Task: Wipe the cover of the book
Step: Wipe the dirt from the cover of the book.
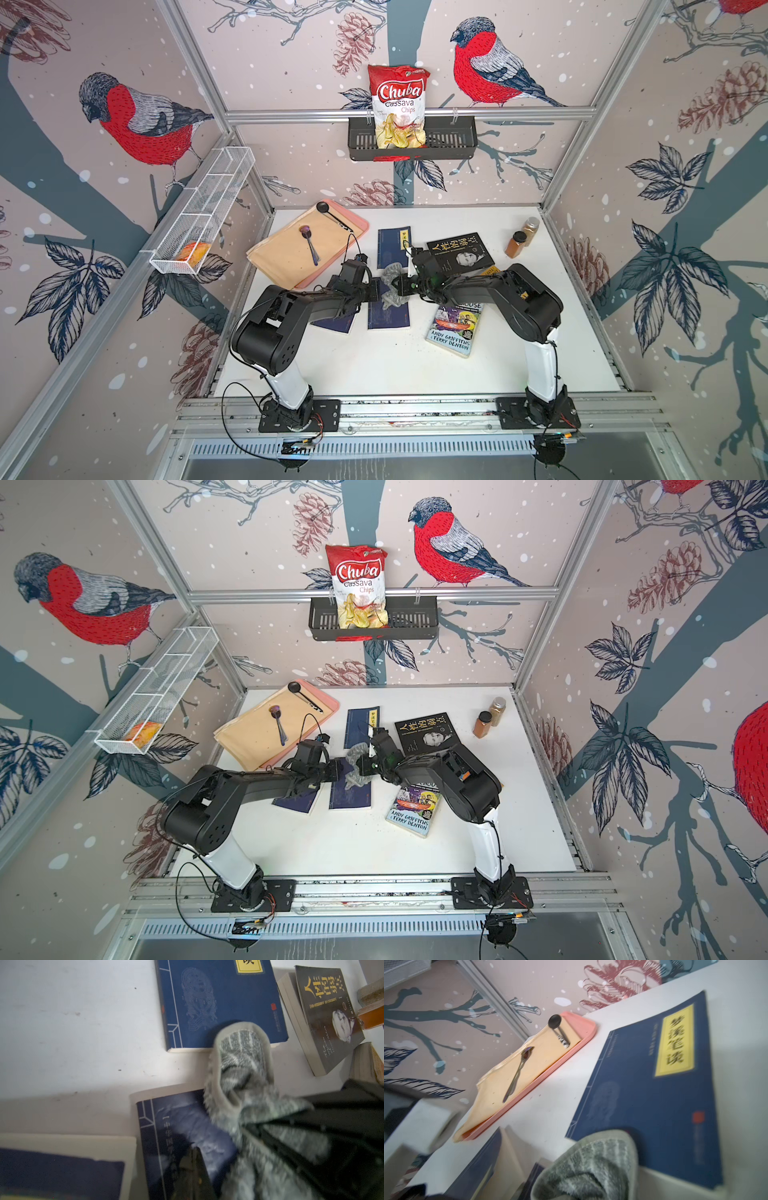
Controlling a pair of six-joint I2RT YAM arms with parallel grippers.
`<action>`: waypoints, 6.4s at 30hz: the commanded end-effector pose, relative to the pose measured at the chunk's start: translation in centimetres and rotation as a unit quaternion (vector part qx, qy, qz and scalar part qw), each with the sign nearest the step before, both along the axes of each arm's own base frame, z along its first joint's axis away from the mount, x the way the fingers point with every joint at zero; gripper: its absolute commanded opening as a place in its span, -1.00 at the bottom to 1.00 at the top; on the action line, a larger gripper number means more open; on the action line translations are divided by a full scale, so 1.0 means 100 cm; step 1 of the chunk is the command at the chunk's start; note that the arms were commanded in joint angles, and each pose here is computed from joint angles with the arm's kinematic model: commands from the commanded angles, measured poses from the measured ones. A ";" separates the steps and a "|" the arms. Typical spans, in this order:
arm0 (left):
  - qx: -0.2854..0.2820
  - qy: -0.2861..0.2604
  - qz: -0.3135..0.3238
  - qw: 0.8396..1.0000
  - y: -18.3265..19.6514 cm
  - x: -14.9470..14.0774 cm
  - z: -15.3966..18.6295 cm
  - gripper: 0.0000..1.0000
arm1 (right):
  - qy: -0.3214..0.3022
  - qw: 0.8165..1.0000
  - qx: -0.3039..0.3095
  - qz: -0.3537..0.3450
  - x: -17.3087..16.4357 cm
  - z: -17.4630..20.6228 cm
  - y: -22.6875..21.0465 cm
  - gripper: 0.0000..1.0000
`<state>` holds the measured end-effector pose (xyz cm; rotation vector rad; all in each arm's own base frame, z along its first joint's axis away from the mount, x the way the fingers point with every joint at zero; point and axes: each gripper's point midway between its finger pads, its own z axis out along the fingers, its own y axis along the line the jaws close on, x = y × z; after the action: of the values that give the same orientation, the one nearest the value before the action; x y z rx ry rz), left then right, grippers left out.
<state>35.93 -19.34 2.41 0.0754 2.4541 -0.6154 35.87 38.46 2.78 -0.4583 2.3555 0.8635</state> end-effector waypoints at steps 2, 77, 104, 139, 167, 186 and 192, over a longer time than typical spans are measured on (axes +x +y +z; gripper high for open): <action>0.040 0.068 -0.001 0.997 0.014 -0.027 -0.029 -1.00 | 0.036 0.994 -0.101 -0.004 -0.026 -0.033 -0.036 -1.00; 0.042 0.074 0.013 0.996 0.017 -0.101 -0.015 -1.00 | 0.039 0.993 -0.010 0.112 -0.083 -0.004 0.057 -1.00; 0.042 0.090 0.011 0.995 0.015 -0.100 -0.031 -1.00 | 0.044 0.991 -0.015 0.122 -0.077 -0.015 0.038 -1.00; 0.003 -0.014 0.063 0.998 0.035 0.005 0.066 -1.00 | -0.015 0.989 0.044 0.138 -0.070 0.010 0.074 -1.00; 0.001 0.042 0.008 0.999 0.011 0.020 0.000 -1.00 | 0.013 0.987 0.008 0.163 -0.131 -0.029 0.045 -1.00; 0.010 0.062 0.012 0.998 0.015 0.012 -0.016 -1.00 | 0.033 0.984 -0.025 0.173 -0.154 -0.033 0.033 -1.00; 0.006 0.066 0.012 0.998 0.013 0.013 -0.020 -1.00 | 0.031 0.994 -0.016 0.103 -0.079 -0.028 0.033 -1.00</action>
<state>39.03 -18.91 2.73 0.0379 2.4688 -0.6563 26.32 43.99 2.88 -0.7908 2.2650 1.0961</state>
